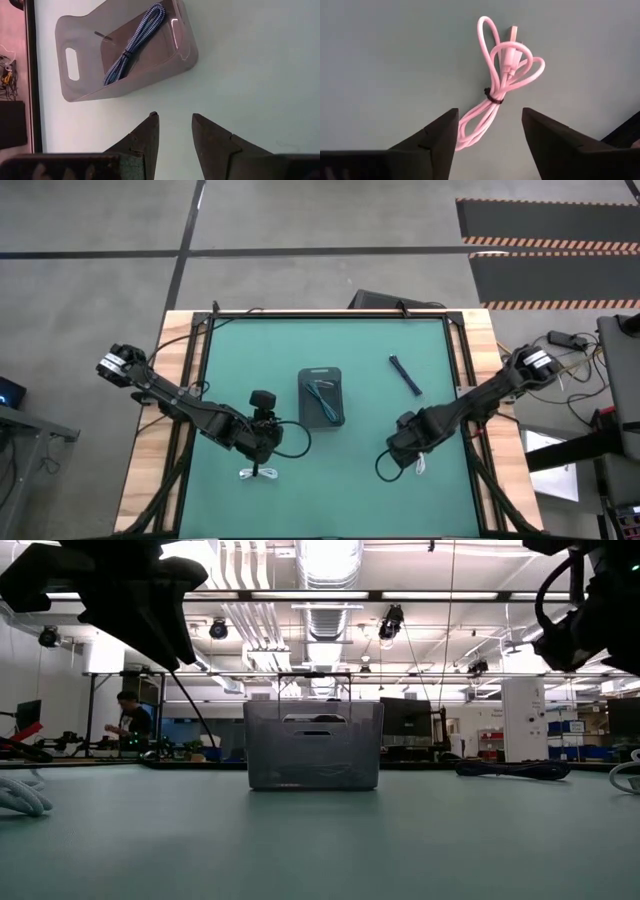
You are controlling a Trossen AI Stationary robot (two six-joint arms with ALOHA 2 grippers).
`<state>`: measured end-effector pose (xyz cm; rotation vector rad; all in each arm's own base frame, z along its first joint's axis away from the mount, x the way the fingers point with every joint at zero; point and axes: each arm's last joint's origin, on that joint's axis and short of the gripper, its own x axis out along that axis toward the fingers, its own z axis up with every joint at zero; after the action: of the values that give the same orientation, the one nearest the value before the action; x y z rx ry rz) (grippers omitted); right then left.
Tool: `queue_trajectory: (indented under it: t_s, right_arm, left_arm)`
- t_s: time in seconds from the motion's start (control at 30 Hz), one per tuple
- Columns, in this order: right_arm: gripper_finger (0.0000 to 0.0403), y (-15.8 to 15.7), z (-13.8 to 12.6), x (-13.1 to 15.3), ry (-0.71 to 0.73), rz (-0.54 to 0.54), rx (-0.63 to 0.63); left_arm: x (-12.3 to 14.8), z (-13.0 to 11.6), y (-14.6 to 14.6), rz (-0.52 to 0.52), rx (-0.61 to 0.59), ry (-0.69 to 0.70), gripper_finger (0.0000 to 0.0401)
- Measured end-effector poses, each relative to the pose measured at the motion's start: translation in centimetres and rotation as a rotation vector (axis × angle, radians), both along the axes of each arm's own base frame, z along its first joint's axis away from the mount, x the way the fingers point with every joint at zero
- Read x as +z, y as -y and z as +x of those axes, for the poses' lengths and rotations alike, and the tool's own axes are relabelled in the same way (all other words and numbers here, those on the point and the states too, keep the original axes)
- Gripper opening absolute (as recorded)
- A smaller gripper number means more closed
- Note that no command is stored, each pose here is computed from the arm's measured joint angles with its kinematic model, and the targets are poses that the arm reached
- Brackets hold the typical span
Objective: Pick and place USB-C Cables
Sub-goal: Put the right white charger cable into the black bin
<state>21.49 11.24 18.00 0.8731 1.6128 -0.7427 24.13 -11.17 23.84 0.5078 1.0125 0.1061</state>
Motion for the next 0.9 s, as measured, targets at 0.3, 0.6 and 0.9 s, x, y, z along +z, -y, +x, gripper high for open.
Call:
queue_trajectory:
  t_s: [0.3, 0.6, 0.9]
  right_arm:
    - [0.0206, -0.1, 0.3, -1.8, -0.028, -0.061, 0.009]
    - [0.0183, -0.1, 0.4, -3.9, -0.078, -0.086, 0.020]
    - [0.0124, -0.1, 0.4, -4.0, -0.061, -0.097, 0.006]
  left_arm:
    - [0.0, 0.0, 0.0, 0.000, 0.001, -0.001, 0.0100]
    - [-0.1, -0.1, -0.1, 0.026, -0.014, -0.017, 0.0100]
    - [1.6, -1.2, -1.0, 0.161, 0.014, 0.086, 0.0100]
